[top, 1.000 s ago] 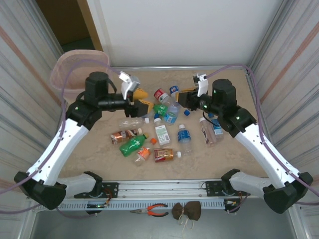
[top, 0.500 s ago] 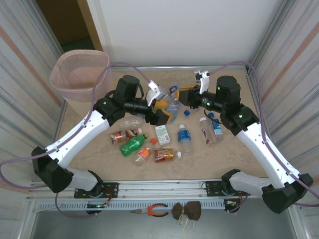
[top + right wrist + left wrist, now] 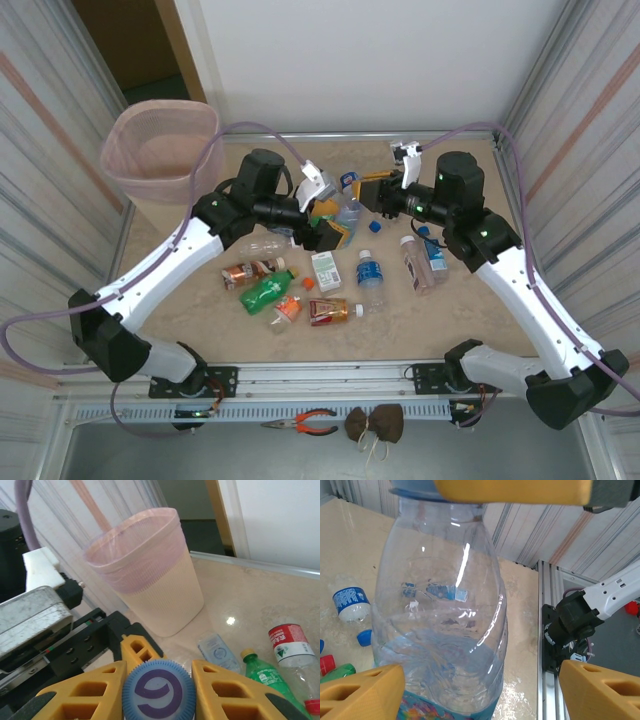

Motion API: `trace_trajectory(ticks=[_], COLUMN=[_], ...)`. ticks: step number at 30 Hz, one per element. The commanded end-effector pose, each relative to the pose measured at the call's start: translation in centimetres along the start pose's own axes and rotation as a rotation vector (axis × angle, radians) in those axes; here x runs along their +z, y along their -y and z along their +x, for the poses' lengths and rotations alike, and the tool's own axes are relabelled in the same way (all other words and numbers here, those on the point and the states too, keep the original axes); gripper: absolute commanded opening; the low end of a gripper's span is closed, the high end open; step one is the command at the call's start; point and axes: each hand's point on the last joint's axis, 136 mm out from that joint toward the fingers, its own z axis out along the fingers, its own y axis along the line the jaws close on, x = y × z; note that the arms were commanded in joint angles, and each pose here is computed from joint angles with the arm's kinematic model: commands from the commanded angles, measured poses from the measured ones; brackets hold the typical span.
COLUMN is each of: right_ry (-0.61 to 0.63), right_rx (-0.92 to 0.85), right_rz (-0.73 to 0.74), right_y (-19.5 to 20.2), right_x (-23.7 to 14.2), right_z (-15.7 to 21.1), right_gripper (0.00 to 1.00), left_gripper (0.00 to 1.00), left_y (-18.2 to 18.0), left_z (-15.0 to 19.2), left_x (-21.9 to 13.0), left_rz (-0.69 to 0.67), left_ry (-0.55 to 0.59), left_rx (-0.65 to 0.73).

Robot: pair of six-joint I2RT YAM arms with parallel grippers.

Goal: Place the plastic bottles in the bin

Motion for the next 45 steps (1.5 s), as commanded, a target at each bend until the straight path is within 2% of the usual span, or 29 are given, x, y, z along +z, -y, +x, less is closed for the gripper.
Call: trace_trajectory(ticks=[1,9,17,29,34,38,39,41,43,45], right_ry=[0.029,-0.008,-0.011,-0.017,-0.013,-0.010,-0.007,-0.003,0.006,0.018], right_rx=[-0.039,-0.080,-0.094,-0.108,-0.112,-0.114,-0.115,-0.118,-0.121,-0.125], right_rz=[-0.189,-0.203,-0.215,-0.201,-0.199,-0.205,-0.204,-0.200,-0.190,-0.173], right_y=[-5.1,-6.5,-7.2,-7.2,-7.2,-7.4,-7.3,-7.4,-7.3,-7.2], right_x=[-1.7,-1.4,-1.4,-1.0,-0.9,-0.9,-0.9,-1.1,-1.3,-1.7], right_z=[-2.1,-1.5,-1.7,-1.8,-1.9,-2.1,-2.1,-2.2,-2.4,-2.6], right_gripper=[0.00,0.00,0.00,0.00,0.00,0.00,0.06,0.32,0.50,0.65], left_gripper=[0.82,0.85,0.90,0.69,0.61,0.60,0.60,0.60,0.60,0.60], left_y=[-0.4,-2.3,-2.4,1.2,2.0,1.9,1.9,1.7,1.4,1.0], left_z=[-0.4,-0.1,0.0,-0.1,-0.2,-0.4,-0.4,-0.5,-0.6,-0.8], left_x=[0.4,-0.4,-1.9,-2.9,-3.5,-3.7,-3.8,-4.0,-4.1,-4.5], left_rz=[-0.001,-0.085,-0.104,0.066,0.082,0.066,0.060,0.040,0.010,-0.025], left_ry=[-0.001,0.001,0.032,0.071,0.084,0.084,0.084,0.084,0.080,0.080], left_rx=[0.042,0.025,0.046,0.133,0.155,0.153,0.153,0.154,0.151,0.151])
